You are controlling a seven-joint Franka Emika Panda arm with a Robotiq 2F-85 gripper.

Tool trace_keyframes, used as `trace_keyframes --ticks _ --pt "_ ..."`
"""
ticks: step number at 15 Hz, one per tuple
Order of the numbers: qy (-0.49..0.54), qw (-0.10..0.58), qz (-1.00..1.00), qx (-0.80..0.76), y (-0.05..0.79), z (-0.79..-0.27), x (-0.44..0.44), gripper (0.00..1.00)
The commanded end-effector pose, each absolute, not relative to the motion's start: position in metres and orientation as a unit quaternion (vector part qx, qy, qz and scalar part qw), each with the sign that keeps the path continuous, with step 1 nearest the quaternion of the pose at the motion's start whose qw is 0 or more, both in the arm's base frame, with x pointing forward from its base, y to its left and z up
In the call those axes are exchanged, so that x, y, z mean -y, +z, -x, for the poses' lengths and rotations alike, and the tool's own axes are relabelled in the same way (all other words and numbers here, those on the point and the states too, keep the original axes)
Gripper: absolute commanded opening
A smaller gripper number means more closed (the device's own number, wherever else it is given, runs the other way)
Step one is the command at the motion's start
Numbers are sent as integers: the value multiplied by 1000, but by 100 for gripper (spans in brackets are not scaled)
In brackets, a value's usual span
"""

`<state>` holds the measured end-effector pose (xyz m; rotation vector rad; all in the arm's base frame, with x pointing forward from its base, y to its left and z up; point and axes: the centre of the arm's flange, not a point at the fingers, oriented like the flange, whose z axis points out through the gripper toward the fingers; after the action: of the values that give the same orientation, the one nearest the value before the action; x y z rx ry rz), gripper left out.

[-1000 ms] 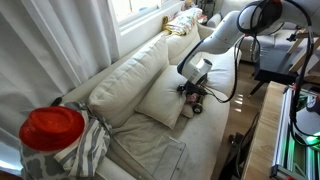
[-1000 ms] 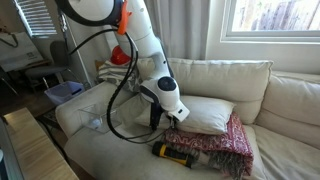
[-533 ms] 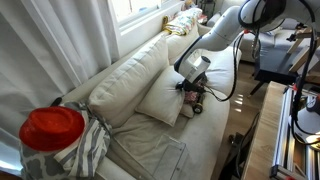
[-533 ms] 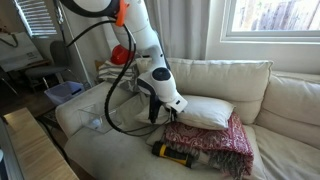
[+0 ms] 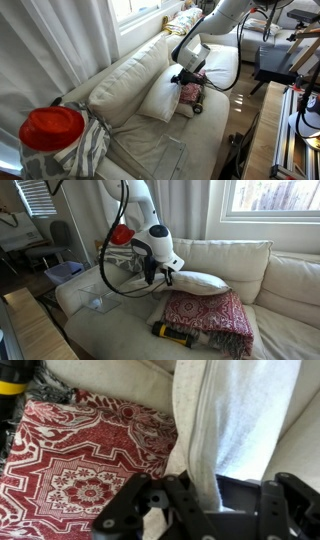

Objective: Pick up the white pillow and place it on the left corner on the couch

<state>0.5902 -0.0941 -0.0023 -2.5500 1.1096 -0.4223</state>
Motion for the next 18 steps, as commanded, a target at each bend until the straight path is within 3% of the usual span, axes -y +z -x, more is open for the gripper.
trace_keyframes --ticks 1,11,18 --pt "-102 199 906 -359 47 -598 62 0" --pt "-3 284 924 -257 78 -624 -28 0" --pt "19 233 951 -200 72 -634 -96 0"
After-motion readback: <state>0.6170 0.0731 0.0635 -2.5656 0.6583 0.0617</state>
